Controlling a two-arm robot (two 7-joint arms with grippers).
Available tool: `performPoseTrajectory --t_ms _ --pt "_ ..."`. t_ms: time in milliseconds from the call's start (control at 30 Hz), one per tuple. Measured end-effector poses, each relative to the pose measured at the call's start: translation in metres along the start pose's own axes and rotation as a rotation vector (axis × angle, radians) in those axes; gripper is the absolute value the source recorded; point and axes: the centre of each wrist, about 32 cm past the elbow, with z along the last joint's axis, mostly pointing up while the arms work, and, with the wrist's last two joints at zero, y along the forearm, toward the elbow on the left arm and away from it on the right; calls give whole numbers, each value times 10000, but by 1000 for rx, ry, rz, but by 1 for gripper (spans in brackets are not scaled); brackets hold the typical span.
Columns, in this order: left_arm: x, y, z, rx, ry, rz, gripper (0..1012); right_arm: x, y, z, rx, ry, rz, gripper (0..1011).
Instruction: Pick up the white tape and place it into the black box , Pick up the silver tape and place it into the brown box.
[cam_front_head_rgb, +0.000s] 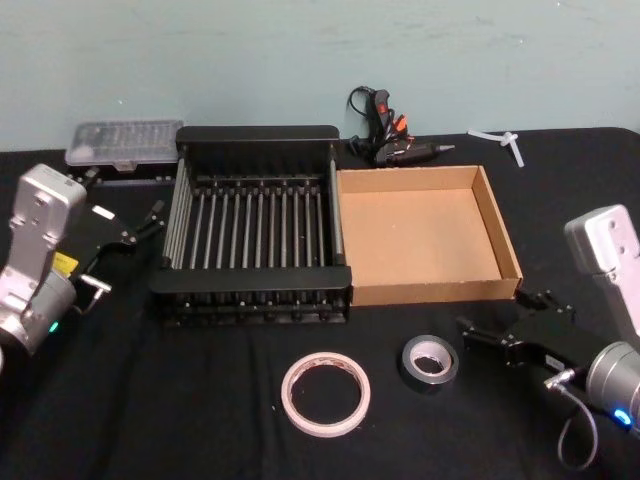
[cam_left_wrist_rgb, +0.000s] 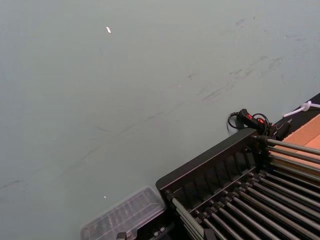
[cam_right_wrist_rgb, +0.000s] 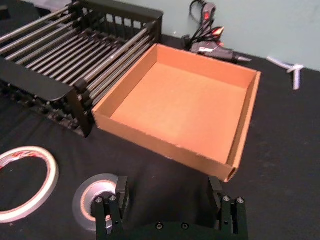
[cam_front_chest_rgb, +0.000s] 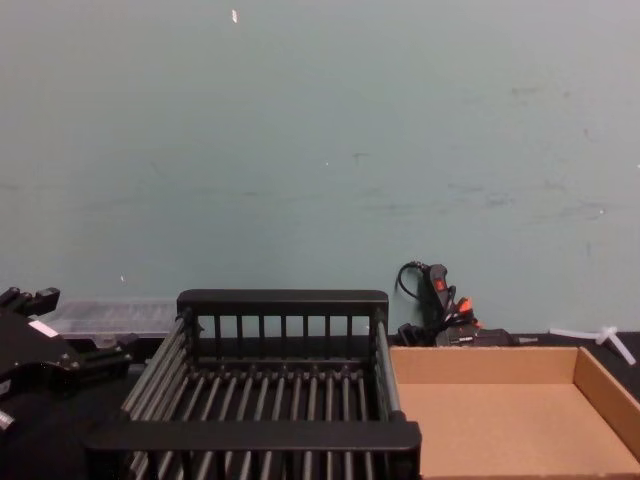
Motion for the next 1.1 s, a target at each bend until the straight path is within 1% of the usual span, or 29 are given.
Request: performPoseTrajectory --t_ms 167,367,667,1100 --pt "0 0 0 0 0 0 1001 -61 29 -8 -29 1 24 1002" --pt "0 0 0 0 0 0 1001 -106 66 -32 -57 -3 42 1002" --pt "0 0 0 0 0 0 1001 -128 136 -64 -83 2 53 1002" --pt "0 0 0 0 0 0 1001 -155 274 -47 -102 -3 71 1002"
